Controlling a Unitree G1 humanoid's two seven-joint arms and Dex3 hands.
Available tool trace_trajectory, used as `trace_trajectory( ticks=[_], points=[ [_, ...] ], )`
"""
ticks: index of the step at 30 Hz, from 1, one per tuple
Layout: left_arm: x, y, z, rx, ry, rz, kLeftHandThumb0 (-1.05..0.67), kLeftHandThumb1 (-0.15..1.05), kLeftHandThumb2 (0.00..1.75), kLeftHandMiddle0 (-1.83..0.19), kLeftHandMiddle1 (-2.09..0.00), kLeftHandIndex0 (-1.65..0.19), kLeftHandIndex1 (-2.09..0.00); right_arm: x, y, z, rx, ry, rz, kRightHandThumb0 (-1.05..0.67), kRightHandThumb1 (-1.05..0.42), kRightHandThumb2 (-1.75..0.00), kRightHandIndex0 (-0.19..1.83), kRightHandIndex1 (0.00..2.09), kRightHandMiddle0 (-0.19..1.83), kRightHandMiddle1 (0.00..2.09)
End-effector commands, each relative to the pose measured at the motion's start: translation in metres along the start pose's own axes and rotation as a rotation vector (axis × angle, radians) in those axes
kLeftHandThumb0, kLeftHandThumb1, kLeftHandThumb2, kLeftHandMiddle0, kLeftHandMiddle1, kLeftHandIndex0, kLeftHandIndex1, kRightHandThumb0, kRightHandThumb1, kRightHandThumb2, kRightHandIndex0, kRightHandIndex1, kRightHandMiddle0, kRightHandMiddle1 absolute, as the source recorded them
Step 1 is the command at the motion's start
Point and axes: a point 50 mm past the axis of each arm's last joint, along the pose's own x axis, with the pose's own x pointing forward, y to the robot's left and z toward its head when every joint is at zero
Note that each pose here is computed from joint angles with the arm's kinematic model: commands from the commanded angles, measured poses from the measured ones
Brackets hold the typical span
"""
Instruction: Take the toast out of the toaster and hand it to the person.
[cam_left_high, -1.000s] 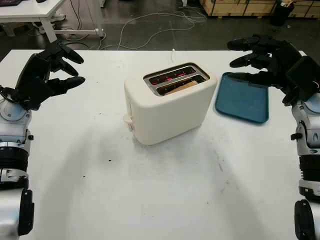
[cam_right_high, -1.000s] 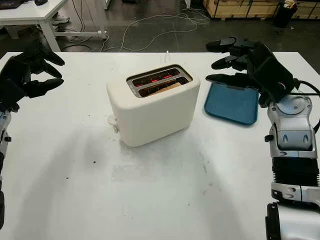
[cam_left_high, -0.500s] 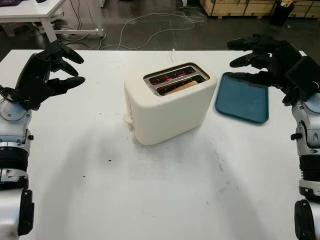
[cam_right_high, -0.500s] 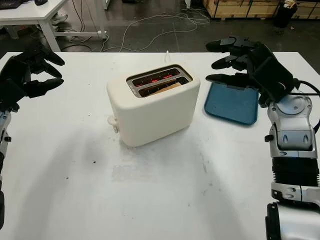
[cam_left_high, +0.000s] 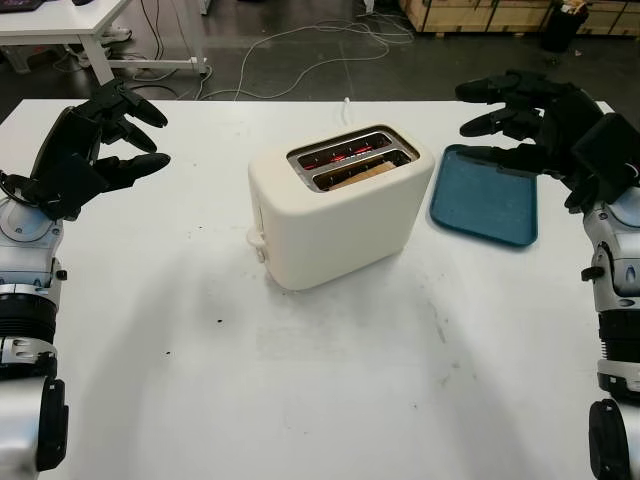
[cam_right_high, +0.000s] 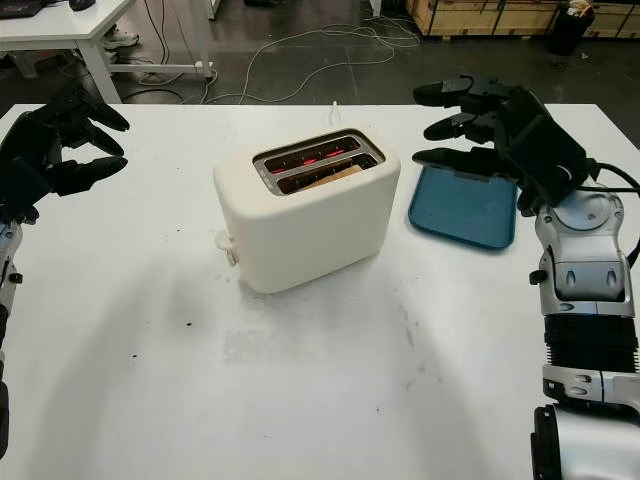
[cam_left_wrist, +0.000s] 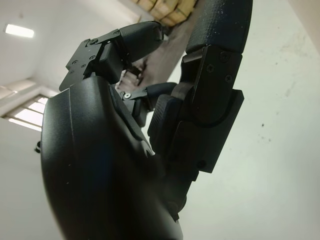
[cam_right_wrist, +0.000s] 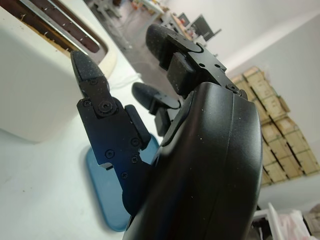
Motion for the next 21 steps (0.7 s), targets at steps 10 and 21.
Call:
trace_trajectory(
  ticks=[10,21],
  points=[
    [0.0003,0.0026,0.0030,0.006,-0.017,0.008,-1.05,0.92,0.14,-0.31,-1.48,-0.23,-1.41,0.0011,-0.0012,0.0055,-0.018,-0.023,-0.002,-0.34,-0.67,0.00,0.42,0.93,0.57,0.37],
    [0.0004,0.0027,0.0030,0.004,-0.021,0.008,-1.05,0.92,0.13,-0.31,-1.47,-0.23,-1.41,0.0016,-0.0010,0.0070,-0.027,-0.024,-0.001,-0.34,-0.67,0.00,0.40,0.93,0.57,0.37]
  ],
)
